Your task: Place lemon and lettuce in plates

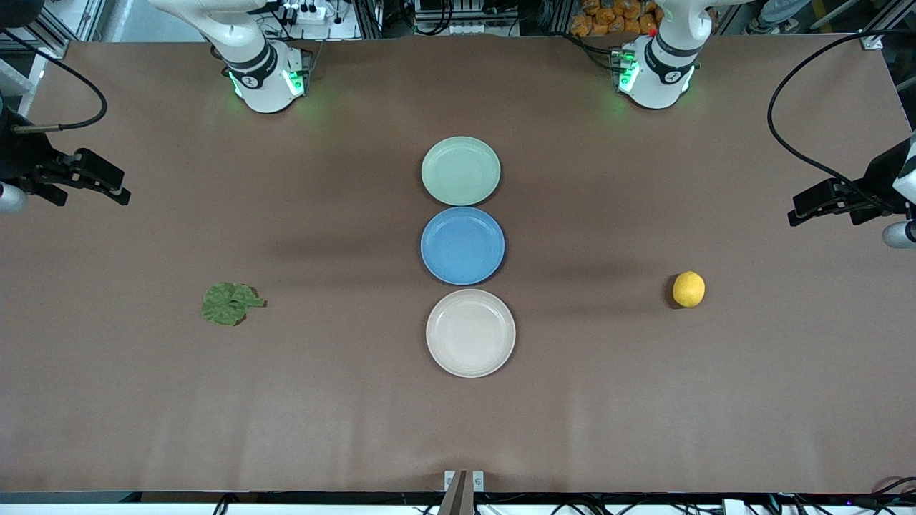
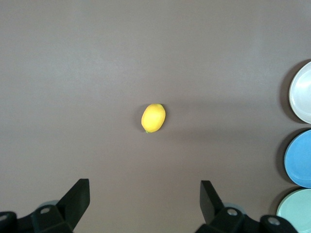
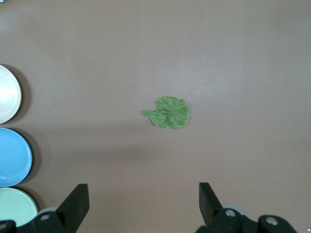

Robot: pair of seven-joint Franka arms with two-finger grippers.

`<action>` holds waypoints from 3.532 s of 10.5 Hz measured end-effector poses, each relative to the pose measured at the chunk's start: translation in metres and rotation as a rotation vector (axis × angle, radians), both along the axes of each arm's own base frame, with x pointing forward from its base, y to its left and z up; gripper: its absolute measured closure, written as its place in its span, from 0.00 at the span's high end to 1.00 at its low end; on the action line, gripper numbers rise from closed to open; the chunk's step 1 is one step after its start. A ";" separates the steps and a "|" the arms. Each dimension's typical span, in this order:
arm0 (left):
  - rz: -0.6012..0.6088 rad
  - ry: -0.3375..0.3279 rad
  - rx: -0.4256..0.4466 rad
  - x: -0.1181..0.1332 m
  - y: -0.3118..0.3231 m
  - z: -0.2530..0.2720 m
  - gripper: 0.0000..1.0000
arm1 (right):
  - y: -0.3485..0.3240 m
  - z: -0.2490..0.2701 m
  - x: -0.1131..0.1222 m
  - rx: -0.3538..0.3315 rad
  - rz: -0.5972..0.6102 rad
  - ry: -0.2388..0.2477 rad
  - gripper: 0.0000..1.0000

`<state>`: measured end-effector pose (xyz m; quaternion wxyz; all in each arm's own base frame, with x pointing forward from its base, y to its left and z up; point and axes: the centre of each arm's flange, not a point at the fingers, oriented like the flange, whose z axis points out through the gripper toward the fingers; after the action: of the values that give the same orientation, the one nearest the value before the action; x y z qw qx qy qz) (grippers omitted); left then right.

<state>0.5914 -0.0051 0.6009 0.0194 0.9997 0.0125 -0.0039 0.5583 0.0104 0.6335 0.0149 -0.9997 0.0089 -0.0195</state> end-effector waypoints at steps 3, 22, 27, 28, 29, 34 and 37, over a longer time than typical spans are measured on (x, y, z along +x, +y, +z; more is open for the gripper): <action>0.001 -0.007 0.005 0.001 0.001 -0.001 1.00 | 0.000 0.000 0.000 0.000 0.000 0.000 1.00; 0.003 0.077 -0.006 0.043 0.002 -0.107 1.00 | -0.041 -0.153 0.044 -0.029 -0.062 0.173 1.00; -0.006 0.061 -0.009 0.052 -0.006 -0.184 1.00 | -0.060 -0.229 0.067 -0.028 -0.090 0.217 1.00; -0.012 0.066 -0.009 0.053 -0.008 -0.194 1.00 | -0.063 -0.243 0.071 -0.028 -0.093 0.226 1.00; -0.022 0.075 -0.001 0.054 -0.012 -0.204 1.00 | -0.064 -0.256 0.073 -0.028 -0.095 0.232 1.00; -0.048 0.089 0.019 0.050 -0.020 -0.261 1.00 | -0.057 -0.315 0.077 -0.028 -0.083 0.209 1.00; -0.047 0.086 0.018 0.041 -0.020 -0.292 1.00 | -0.028 -0.369 0.072 -0.032 -0.037 0.187 1.00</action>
<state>0.6321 -0.0253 0.3090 0.0098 0.9988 -0.0103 -0.0472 0.6303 -0.0180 0.2645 -0.0025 -0.9969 0.0285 0.0733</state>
